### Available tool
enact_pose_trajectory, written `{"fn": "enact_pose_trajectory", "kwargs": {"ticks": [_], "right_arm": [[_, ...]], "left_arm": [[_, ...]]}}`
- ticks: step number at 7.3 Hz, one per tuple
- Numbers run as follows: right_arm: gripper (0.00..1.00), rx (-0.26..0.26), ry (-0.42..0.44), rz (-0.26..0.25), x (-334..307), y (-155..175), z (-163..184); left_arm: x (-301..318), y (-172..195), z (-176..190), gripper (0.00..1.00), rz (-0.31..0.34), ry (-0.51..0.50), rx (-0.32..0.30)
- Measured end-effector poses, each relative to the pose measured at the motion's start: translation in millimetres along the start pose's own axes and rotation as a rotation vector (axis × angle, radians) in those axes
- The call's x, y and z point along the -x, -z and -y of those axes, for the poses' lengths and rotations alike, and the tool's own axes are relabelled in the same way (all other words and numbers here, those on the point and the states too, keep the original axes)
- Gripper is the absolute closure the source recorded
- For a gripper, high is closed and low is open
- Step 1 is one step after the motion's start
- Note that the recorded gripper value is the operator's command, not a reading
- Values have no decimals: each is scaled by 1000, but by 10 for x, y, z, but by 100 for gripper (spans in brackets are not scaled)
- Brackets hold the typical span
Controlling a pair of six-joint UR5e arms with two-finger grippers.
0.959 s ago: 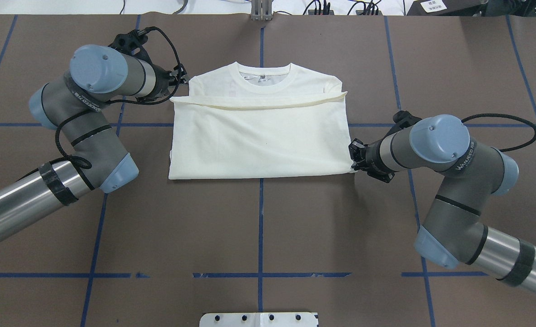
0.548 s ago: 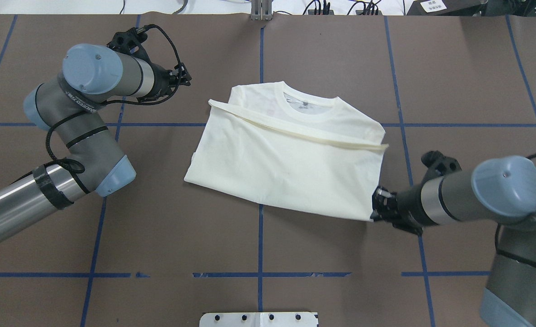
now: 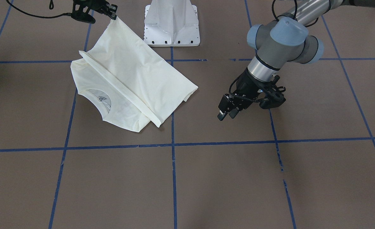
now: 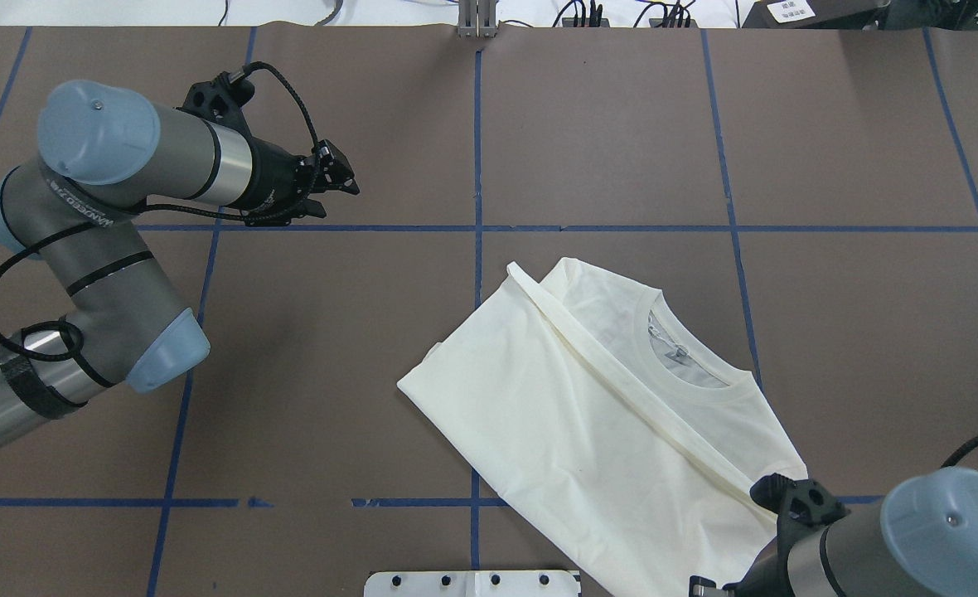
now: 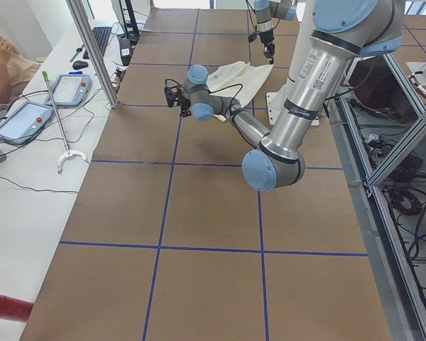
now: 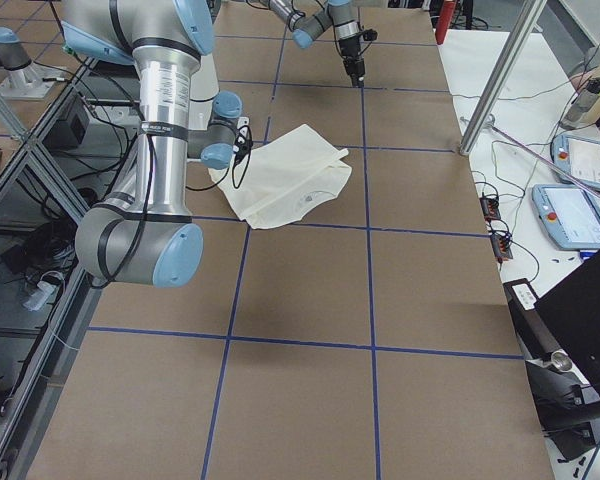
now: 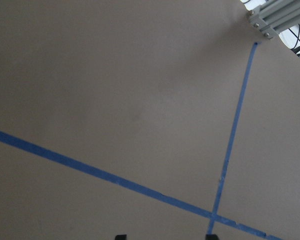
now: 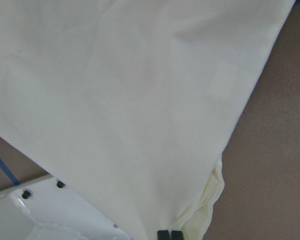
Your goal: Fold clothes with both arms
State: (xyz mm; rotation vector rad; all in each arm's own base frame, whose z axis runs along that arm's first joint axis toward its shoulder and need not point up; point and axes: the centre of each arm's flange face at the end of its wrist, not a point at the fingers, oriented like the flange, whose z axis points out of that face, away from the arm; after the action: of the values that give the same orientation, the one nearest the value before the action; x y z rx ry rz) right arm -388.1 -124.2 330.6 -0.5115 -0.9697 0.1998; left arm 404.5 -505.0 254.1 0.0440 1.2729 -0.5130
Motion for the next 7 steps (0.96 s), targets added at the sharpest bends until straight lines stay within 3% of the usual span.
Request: {"fn": "enact_pose_trajectory", "kwargs": {"ticks": [2,4,5,7], "right_arm": [[0,-78,-10,83,215,167,159],[0,-166,-60,187,463,623,611],[0,-175,-84,206,519,776,794],[0,-191,-108,230,635,882,1020]], "left_arm": [[-25,-87,-561,31,3,116,118],[212,-459,-1350,31,75,254,190],[309,-630,-1670,31,111,284,191],[440,-837,-1894,31,184,305,174]]}}
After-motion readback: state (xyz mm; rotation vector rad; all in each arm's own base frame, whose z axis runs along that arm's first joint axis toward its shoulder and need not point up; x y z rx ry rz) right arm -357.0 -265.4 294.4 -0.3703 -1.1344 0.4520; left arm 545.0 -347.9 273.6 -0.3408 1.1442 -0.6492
